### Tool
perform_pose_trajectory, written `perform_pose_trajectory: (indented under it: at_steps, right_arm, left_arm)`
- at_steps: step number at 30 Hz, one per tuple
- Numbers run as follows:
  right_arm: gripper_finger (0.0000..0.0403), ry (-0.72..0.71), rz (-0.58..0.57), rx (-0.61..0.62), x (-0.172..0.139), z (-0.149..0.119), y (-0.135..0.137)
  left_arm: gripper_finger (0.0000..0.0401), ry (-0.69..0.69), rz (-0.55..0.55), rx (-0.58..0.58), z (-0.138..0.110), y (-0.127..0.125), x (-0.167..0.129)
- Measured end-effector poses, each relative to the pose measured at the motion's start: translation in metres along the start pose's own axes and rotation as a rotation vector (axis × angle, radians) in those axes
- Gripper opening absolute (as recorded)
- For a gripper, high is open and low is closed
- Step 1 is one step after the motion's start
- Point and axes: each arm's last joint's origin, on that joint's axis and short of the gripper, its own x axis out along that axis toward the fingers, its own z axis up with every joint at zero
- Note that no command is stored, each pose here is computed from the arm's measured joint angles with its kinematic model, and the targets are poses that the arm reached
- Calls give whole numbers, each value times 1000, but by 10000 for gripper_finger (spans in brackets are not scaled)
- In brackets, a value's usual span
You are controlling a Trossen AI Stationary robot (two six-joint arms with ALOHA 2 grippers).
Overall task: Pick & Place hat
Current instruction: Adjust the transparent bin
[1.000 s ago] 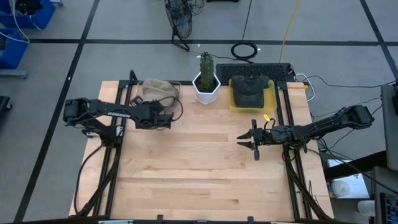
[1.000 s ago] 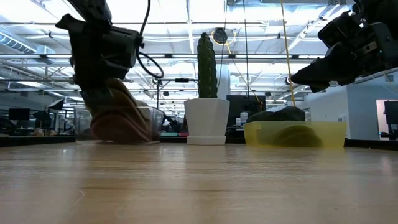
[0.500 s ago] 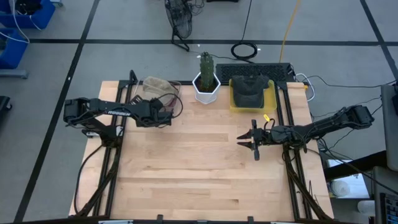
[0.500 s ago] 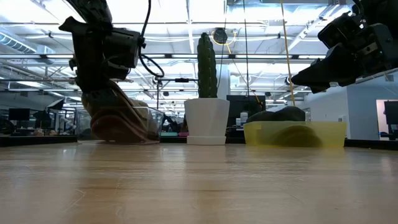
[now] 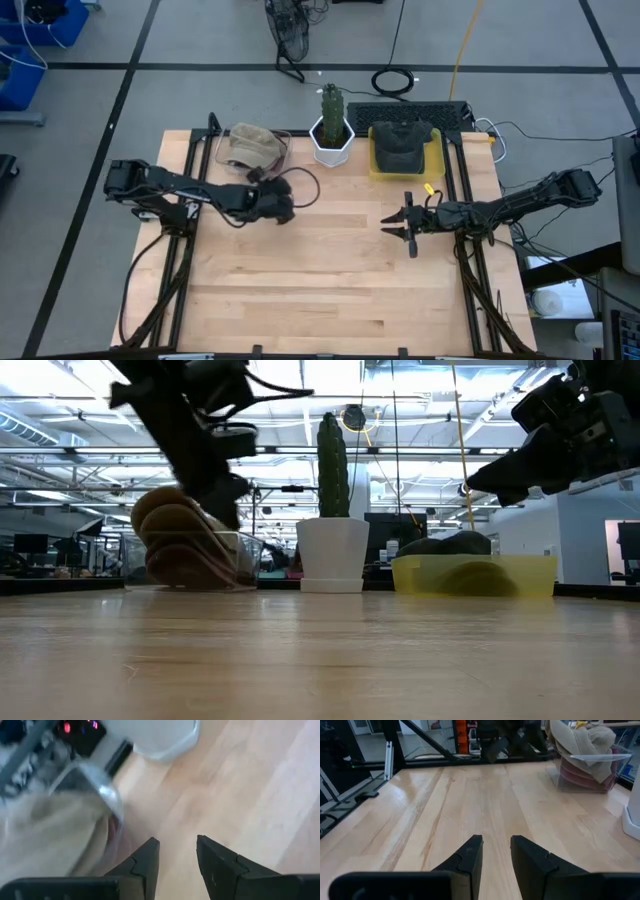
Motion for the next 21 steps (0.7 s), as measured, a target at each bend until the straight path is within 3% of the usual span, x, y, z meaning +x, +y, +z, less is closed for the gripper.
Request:
perform_pose_trajectory:
  at_steps: [4, 13, 21]
  right_arm:
    - [89, -4, 1, 1, 0, 0, 0]
    - [89, 14, -1, -6, 0, -1, 0]
    - [89, 17, -2, -6, 0, -2, 0]
  left_arm:
    - [136, -42, 6, 31, 11, 3, 22]
    - [136, 192, 156, 70, -10, 27, 82]
    - [136, 265, 196, 33, -21, 33, 101]
